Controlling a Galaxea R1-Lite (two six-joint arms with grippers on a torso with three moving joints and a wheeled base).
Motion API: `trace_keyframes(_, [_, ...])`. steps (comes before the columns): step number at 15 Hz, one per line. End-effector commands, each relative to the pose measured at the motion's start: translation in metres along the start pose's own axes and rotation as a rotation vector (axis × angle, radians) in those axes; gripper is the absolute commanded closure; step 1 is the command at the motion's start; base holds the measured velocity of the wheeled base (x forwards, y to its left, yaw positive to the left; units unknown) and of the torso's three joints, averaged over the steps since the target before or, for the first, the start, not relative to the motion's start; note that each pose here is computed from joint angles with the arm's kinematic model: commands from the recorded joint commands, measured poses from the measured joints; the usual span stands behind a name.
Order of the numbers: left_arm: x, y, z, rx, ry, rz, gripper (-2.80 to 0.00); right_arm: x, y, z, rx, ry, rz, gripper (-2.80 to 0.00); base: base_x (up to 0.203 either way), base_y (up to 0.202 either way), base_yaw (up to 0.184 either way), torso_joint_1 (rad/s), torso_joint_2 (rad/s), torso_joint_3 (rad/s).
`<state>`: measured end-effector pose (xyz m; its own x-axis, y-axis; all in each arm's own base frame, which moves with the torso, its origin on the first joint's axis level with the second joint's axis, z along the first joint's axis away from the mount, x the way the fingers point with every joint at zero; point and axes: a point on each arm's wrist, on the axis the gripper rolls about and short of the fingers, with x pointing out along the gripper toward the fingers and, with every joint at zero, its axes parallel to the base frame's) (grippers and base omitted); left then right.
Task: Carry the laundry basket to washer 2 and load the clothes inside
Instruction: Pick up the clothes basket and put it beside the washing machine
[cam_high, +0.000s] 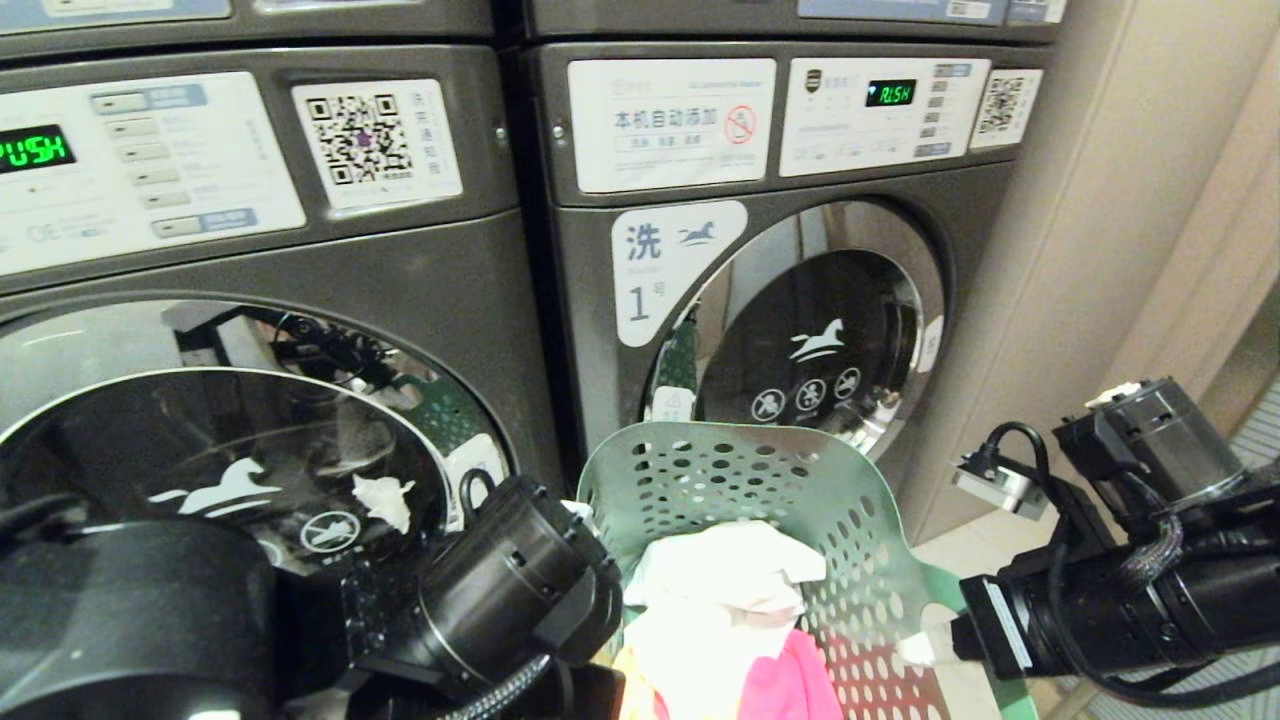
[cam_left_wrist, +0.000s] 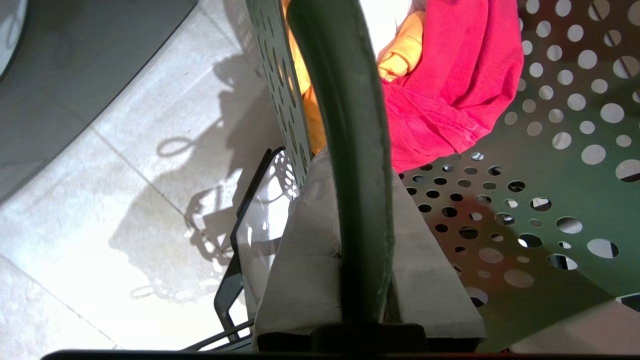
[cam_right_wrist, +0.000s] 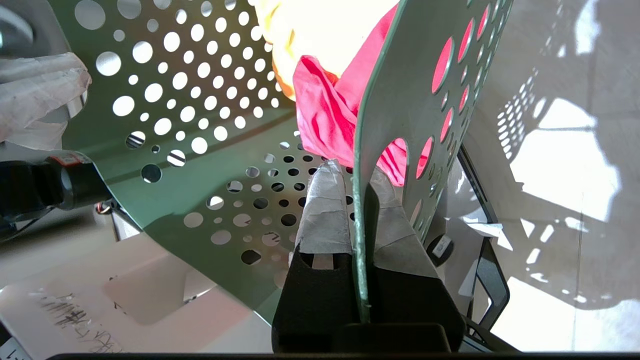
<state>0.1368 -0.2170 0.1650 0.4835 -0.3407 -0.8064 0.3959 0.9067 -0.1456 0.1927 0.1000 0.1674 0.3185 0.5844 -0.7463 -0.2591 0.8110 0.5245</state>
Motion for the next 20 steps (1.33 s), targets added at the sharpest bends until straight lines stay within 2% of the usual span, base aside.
trace_keyframes(1, [-0.0005,0.0002,0.0002,-0.003,-0.003,0.003,0.00,0.0003,0.0000,-0.0003,0.004,0.004,0.002,0.00,0.002,-0.011,0.172,0.006,0.00,0.006])
trace_keyframes(13, [0.0018,-0.0002,-0.0002,-0.003,0.001,0.010,0.00,0.0008,-0.0002,-0.0009,0.001,0.006,0.002,0.00,0.002,-0.007,0.166,0.003,0.00,0.002])
trace_keyframes(20, [0.0010,0.0001,-0.0004,-0.003,0.000,0.009,0.00,0.0015,-0.0015,-0.0024,0.005,0.012,-0.003,0.00,0.000,0.000,0.010,0.000,0.00,0.001])
